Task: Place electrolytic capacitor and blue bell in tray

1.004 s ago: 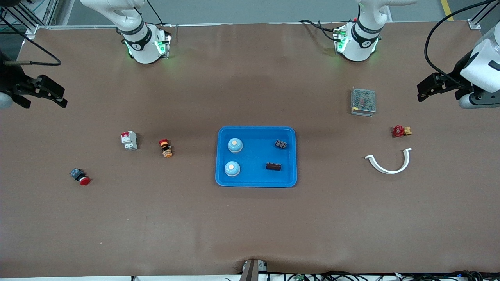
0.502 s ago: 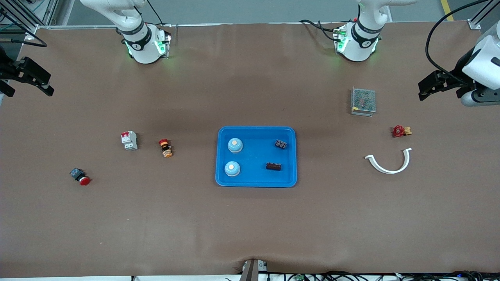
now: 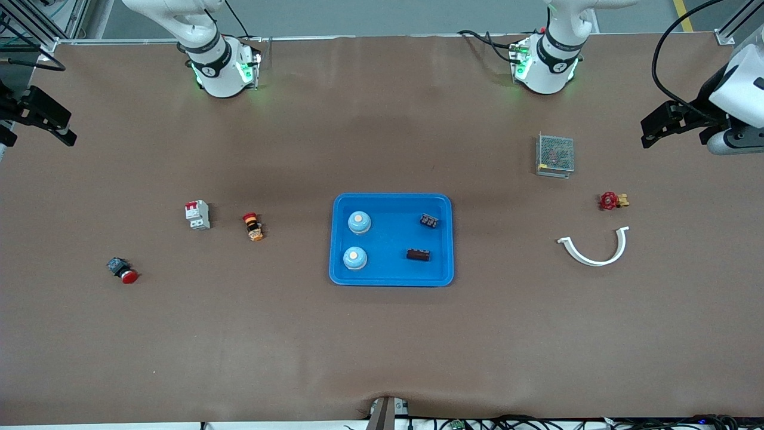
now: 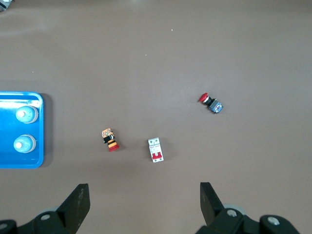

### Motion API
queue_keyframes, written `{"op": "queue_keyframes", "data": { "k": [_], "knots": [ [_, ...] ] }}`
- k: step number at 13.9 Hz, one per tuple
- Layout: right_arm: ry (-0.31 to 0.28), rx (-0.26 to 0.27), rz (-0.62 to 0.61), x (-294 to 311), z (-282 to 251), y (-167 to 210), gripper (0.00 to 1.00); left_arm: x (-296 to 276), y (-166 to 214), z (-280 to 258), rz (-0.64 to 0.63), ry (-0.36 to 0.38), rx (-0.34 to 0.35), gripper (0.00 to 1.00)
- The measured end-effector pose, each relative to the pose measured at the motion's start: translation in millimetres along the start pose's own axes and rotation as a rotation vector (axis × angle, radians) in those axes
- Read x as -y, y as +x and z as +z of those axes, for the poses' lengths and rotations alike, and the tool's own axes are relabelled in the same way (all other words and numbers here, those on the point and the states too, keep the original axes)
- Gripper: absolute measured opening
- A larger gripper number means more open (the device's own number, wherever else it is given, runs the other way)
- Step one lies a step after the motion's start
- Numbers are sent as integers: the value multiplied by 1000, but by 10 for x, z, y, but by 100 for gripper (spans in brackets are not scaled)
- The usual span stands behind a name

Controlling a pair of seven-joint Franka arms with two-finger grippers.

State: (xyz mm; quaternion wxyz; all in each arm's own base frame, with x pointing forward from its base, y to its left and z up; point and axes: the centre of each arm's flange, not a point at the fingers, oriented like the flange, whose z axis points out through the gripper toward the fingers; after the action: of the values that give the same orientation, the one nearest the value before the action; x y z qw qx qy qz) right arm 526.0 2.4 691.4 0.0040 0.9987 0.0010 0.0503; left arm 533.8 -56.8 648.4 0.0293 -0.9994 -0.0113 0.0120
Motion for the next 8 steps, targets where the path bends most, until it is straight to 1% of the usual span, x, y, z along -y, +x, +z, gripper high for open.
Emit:
{"op": "queue_keyframes", "data": {
  "k": [5,8],
  "knots": [
    [0,10,-3,11,8,-10,100,-17,-21,23,3,1,6,100],
    [0,14,-2,9,15,-12,100,-34,-33,7,5,-14,5,100]
  ]
}}
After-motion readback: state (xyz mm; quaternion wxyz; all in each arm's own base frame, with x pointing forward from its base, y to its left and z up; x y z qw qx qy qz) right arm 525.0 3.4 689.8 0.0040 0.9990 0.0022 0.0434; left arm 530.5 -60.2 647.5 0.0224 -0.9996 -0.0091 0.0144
